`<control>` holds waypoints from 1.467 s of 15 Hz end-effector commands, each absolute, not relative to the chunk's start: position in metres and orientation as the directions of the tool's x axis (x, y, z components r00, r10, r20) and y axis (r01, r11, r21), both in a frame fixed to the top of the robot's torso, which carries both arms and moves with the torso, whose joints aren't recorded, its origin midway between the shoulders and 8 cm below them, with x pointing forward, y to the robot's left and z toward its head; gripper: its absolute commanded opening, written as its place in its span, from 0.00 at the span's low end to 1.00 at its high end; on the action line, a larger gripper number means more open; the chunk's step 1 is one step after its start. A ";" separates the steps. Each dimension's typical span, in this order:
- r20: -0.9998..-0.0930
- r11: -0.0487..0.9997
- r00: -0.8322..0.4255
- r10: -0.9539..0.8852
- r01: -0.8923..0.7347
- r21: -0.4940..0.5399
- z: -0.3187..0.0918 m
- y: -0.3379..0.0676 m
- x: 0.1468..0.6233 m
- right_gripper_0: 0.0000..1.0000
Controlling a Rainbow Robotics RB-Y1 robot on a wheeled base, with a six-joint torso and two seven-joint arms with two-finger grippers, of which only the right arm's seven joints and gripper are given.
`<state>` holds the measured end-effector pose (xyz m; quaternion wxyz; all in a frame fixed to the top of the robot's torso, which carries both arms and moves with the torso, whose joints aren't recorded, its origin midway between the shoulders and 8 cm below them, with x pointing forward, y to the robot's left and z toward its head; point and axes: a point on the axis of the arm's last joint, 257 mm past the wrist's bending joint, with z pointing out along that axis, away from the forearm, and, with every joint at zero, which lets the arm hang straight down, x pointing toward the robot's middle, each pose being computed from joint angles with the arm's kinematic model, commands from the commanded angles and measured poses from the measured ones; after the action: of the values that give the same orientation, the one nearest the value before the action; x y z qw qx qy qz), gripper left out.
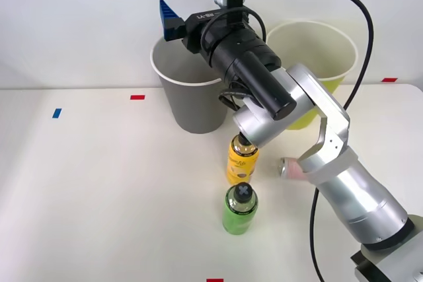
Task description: Put cans in the gray bin, plastic bottles in the light green bin
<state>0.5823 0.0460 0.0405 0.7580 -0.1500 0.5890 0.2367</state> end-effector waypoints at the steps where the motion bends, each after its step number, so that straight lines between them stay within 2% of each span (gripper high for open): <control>1: -0.953 0.866 0.266 0.144 -0.500 -0.009 0.059 0.029 0.582 1.00; 7: -0.925 0.868 0.311 0.220 -0.496 0.039 0.086 -0.021 0.552 1.00; 13: -0.923 0.898 0.301 0.240 -0.431 0.093 0.057 -0.085 0.516 1.00; 16: -0.941 0.921 0.257 0.219 -0.373 0.113 0.024 -0.122 0.510 1.00; 22: -0.965 0.955 0.169 0.203 -0.250 0.157 -0.046 -0.164 0.491 1.00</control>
<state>0.4938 -0.1576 -0.0378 0.7649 -0.0283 0.6239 0.1580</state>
